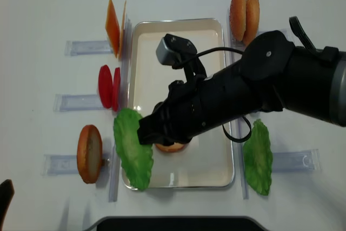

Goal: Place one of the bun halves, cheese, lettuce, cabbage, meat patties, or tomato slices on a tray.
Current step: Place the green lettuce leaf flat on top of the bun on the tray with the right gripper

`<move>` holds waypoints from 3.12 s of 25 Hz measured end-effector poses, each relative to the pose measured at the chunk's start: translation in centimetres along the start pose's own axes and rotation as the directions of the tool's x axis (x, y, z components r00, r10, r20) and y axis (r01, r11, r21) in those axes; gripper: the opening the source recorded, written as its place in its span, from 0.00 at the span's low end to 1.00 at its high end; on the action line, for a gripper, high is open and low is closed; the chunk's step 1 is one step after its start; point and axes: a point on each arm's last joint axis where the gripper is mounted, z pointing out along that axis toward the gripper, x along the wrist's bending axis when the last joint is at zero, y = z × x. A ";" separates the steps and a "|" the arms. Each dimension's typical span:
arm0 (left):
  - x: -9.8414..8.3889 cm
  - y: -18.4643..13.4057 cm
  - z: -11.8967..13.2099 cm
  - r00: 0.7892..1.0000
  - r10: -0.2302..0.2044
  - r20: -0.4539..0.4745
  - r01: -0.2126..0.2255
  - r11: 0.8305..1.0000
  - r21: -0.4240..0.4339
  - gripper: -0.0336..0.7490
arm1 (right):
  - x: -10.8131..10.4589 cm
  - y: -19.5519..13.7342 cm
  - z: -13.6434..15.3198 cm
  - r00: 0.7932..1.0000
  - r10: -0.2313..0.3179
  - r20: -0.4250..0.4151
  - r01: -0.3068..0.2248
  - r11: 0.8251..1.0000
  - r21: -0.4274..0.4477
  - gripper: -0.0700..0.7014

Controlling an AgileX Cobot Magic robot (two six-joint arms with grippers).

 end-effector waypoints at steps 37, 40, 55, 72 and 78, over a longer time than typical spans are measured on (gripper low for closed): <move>0.0 0.0 0.0 1.000 0.000 0.000 0.000 1.000 0.000 0.56 | -8.1 1.8 0.6 0.997 -0.036 0.067 0.036 0.999 0.001 0.12; 0.0 0.0 0.0 1.000 0.000 0.000 0.000 1.000 0.000 0.56 | -8.2 1.6 0.6 0.995 -0.055 0.077 0.054 0.998 0.021 0.12; 0.0 0.0 0.0 1.000 0.000 0.000 0.000 1.000 0.000 0.56 | -8.8 1.7 0.6 0.986 -0.085 0.143 0.083 0.996 0.018 0.12; 0.0 0.0 0.0 1.000 0.000 0.000 0.000 1.000 0.000 0.56 | -9.4 1.7 0.5 0.969 -0.142 0.205 0.136 0.990 0.042 0.15; 0.0 0.0 0.0 1.000 0.000 0.000 0.000 1.000 0.000 0.56 | -9.6 1.8 0.5 0.963 -0.148 0.224 0.143 0.989 0.037 0.39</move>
